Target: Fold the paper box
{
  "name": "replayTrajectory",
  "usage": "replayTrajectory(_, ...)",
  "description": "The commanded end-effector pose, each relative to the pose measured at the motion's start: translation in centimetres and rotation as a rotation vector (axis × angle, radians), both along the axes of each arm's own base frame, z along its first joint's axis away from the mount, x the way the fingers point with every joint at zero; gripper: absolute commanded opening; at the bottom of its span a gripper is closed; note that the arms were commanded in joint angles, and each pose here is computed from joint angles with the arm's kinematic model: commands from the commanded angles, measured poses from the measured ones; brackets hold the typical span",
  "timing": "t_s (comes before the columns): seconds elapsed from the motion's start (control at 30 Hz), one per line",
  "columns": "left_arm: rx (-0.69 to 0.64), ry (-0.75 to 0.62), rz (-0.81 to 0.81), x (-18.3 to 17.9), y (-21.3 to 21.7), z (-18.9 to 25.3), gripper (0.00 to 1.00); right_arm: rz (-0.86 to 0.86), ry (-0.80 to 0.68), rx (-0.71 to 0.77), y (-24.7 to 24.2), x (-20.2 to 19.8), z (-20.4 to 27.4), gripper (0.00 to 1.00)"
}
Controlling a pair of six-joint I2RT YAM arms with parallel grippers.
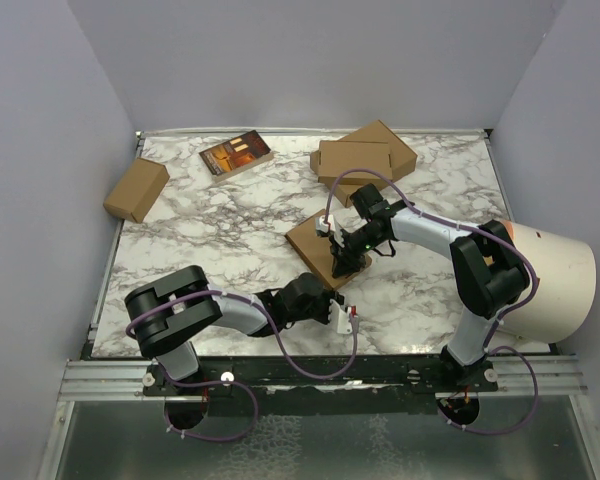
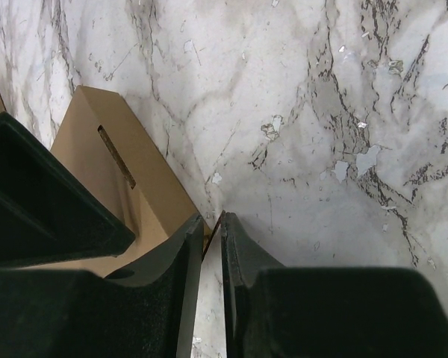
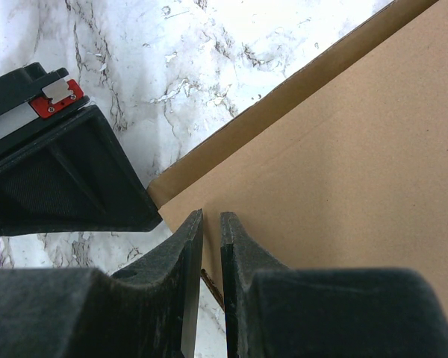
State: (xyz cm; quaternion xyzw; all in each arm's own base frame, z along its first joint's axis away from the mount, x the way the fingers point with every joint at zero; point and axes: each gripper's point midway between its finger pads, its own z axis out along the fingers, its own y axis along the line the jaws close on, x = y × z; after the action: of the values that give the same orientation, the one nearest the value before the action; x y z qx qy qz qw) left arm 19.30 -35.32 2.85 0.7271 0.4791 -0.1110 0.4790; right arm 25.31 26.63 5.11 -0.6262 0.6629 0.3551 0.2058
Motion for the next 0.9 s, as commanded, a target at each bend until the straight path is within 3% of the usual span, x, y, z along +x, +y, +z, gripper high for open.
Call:
replayTrajectory(0.0, 0.030, -0.010, 0.032, 0.38, 0.51, -0.38, 0.18, 0.004, 0.032, -0.045, -0.39, -0.44, -1.54, 0.17)
replayTrajectory(0.63, 0.016, -0.017, 0.052, 0.45, 0.87, -0.05, 0.24, 0.007, 0.037, -0.047, -0.40, -0.49, -1.63, 0.17)
replayTrajectory(0.87, 0.003, -0.016, 0.065, 0.58, 1.02, 0.06, 0.19, 0.006, 0.039, -0.048, -0.42, -0.52, -1.64, 0.17)
